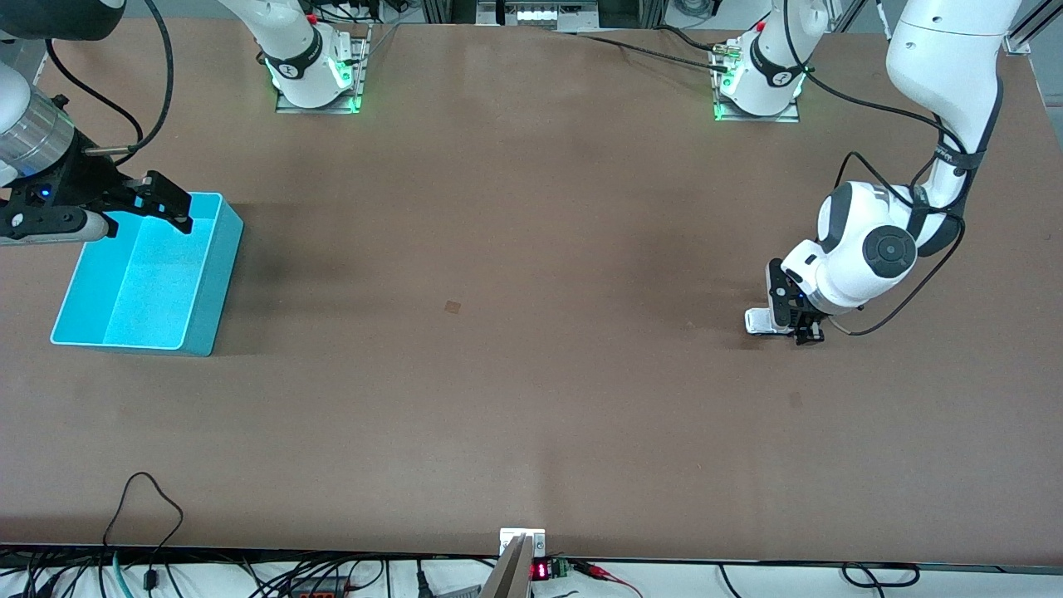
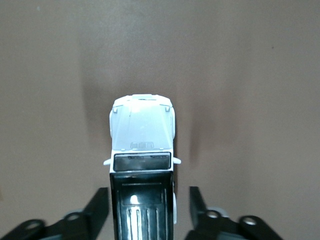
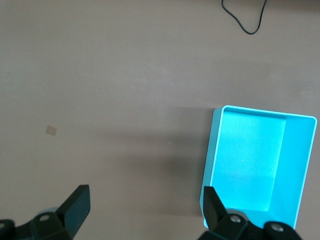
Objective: Wind and store white jeep toy
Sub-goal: 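Close the left gripper on the white toy jeep's body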
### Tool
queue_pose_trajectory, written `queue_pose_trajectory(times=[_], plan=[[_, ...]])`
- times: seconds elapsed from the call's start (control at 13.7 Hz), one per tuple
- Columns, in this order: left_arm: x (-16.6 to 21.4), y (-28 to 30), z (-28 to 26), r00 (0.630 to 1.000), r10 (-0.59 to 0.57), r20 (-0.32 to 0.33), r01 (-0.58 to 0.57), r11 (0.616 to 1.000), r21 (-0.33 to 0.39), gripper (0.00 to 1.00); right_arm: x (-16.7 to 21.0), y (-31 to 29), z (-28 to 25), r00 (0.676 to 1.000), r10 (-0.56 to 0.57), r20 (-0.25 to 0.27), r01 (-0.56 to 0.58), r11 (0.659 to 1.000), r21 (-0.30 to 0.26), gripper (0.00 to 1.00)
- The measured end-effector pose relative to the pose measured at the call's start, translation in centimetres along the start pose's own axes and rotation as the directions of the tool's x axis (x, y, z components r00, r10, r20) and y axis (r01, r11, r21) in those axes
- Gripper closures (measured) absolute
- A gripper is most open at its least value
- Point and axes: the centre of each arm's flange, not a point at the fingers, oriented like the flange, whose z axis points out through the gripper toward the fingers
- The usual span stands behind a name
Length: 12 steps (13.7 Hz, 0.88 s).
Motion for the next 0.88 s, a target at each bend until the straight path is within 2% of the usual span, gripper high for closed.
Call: queue_pose_trajectory(times=[0.07,0.15,0.88], plan=[[0.0,-0.06,0.17,1.0,0.009,-0.001,-0.009,1.0,0.005,0.48,0.0,0.0,0.0,1.0,0.0,0.0,0.0,1.0,0.0,0.0],[-0.01,-0.08,0.15,1.0,0.014,-0.001,-0.014,1.0,0.006,0.49,0.0,0.0,0.0,1.0,0.0,0.0,0.0,1.0,0.0,0.0],[-0.93,-0.11,0.24,1.0,0.005,-0.001,-0.005,1.0,0.003,0.49,0.0,-0.01,0.0,1.0,0.0,0.0,0.0,1.0,0.0,0.0]])
